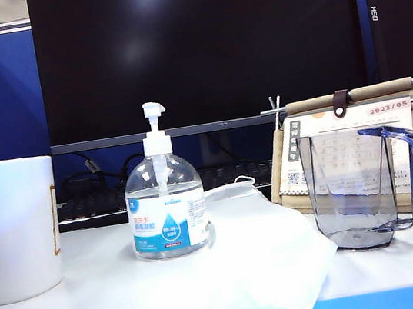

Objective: Swap the positions of the transparent plastic cup and the white ceramic cup.

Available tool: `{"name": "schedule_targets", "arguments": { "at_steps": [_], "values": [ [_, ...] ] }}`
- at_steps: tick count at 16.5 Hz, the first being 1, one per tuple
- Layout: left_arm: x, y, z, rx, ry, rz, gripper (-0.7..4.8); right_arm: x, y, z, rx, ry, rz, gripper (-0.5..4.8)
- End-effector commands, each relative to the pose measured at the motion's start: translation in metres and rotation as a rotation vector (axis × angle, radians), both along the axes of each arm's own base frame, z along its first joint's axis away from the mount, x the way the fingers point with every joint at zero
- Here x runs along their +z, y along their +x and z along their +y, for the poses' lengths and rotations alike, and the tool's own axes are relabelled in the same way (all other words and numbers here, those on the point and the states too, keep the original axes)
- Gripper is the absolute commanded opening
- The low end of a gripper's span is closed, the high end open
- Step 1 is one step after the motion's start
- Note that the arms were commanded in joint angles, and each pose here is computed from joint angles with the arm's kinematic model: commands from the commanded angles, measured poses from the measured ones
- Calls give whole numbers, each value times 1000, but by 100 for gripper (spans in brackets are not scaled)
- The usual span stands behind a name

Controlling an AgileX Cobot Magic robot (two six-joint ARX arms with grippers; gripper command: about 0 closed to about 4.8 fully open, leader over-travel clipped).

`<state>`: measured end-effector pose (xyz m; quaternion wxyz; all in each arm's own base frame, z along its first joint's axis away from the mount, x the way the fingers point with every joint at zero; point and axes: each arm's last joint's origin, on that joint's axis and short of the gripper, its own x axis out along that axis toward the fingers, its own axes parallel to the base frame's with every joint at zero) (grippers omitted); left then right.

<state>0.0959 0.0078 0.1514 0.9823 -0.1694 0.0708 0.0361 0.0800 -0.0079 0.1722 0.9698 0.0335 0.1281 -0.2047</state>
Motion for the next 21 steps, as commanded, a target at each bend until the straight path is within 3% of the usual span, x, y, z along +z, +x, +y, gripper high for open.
{"name": "schedule_targets", "arguments": {
  "at_steps": [1, 3, 5, 7, 21],
  "values": [
    [0, 0, 0, 2, 5, 6, -3, -3, 3, 8, 265, 74, -6, -1],
    [0, 0, 0, 2, 5, 6, -3, -16, 6, 13, 462, 45, 45, -1],
    [0, 0, 0, 3, 5, 6, -3, -24, 8, 15, 516, 30, 54, -1],
    [0, 0, 0, 3, 5, 6, -3, -22, 11, 15, 515, 19, 0, -1],
    [0, 0, 0, 3, 5, 6, -3, -22, 11, 15, 514, 21, -2, -1]
  ]
}}
